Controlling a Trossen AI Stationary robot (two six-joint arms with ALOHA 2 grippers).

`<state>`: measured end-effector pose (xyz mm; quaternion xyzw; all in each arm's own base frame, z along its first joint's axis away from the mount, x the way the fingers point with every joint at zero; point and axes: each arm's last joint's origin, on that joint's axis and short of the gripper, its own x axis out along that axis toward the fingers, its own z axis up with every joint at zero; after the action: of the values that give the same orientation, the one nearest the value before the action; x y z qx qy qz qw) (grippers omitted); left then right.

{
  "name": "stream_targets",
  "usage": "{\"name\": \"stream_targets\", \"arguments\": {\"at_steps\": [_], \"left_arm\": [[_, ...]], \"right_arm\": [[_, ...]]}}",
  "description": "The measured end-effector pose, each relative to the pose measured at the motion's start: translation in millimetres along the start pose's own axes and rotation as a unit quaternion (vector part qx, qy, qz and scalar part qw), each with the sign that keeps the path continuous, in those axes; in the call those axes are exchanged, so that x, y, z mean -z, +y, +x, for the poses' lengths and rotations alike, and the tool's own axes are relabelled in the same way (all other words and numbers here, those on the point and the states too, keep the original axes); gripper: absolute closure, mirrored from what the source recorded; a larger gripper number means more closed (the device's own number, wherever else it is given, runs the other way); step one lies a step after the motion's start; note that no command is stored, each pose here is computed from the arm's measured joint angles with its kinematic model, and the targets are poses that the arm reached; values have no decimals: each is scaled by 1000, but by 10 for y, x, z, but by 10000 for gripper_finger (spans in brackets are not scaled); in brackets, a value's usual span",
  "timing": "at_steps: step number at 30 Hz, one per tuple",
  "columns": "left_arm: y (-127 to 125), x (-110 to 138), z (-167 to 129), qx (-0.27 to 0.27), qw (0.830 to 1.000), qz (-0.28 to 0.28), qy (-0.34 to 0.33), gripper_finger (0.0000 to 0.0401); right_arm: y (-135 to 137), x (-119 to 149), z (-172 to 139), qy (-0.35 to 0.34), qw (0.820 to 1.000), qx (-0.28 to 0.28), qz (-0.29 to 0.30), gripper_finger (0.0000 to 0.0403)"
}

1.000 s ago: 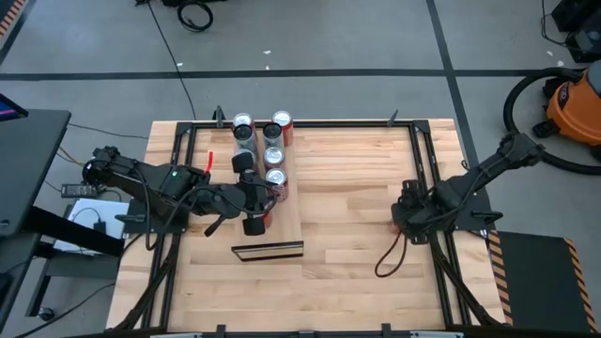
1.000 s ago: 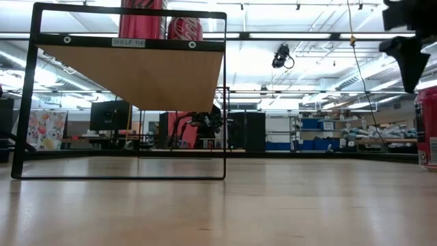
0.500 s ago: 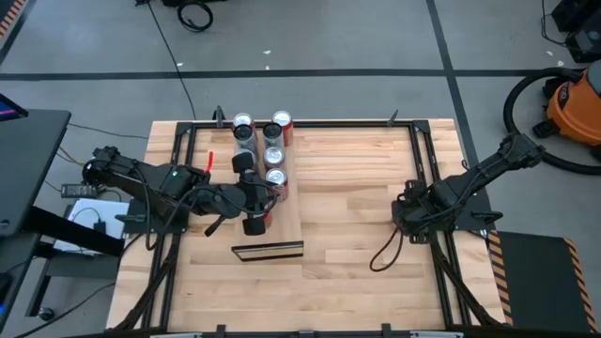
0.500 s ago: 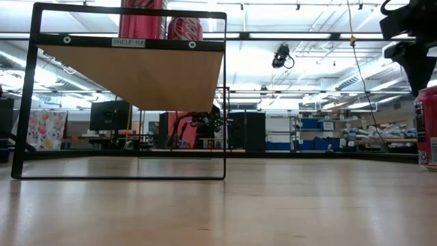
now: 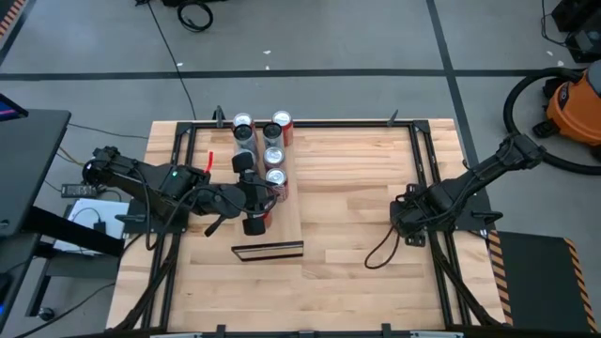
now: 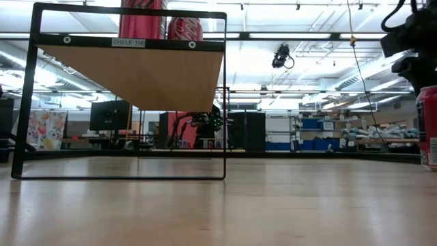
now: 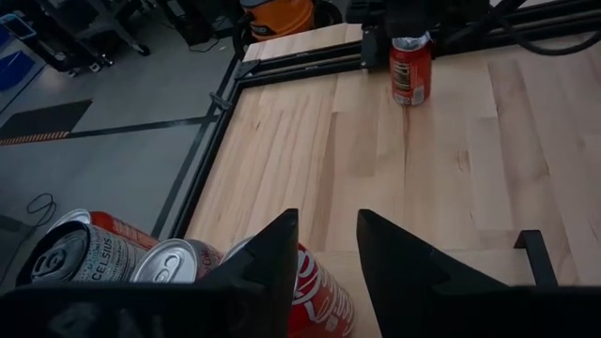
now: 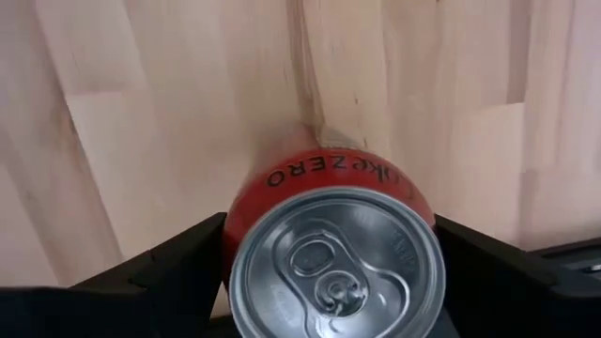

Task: Place canned beverage on shelf
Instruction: Align the red and black soda can with the other red and black soda can on the shelf

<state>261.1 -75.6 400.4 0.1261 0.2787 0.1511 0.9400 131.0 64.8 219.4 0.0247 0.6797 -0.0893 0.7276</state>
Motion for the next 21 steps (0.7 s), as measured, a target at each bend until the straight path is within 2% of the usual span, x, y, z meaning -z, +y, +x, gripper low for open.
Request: {"name": "stream_targets", "arguments": {"at_steps": [3, 7, 11, 13, 16, 21], "left_arm": [[0, 0, 0, 0, 1000, 0, 0, 280], [0, 0, 0, 0, 1000, 0, 0, 280], [0, 0, 0, 0, 1000, 0, 0, 280], [0, 0, 0, 0, 1000, 0, 0, 280], [0, 0, 0, 0, 1000, 0, 0, 280], [0, 0, 0, 0, 1000, 0, 0, 280]], "right_arm": [[-11, -37, 8, -6, 998, -9, 55, 57], [-55, -110, 19, -15, 986, -22, 164, 57], [-151, -171, 31, -15, 956, -21, 293, 57], [-185, -204, 35, -23, 941, -21, 338, 57], [-193, -269, 36, -54, 938, -29, 342, 57], [-247, -325, 23, -70, 951, -28, 299, 57]]}}
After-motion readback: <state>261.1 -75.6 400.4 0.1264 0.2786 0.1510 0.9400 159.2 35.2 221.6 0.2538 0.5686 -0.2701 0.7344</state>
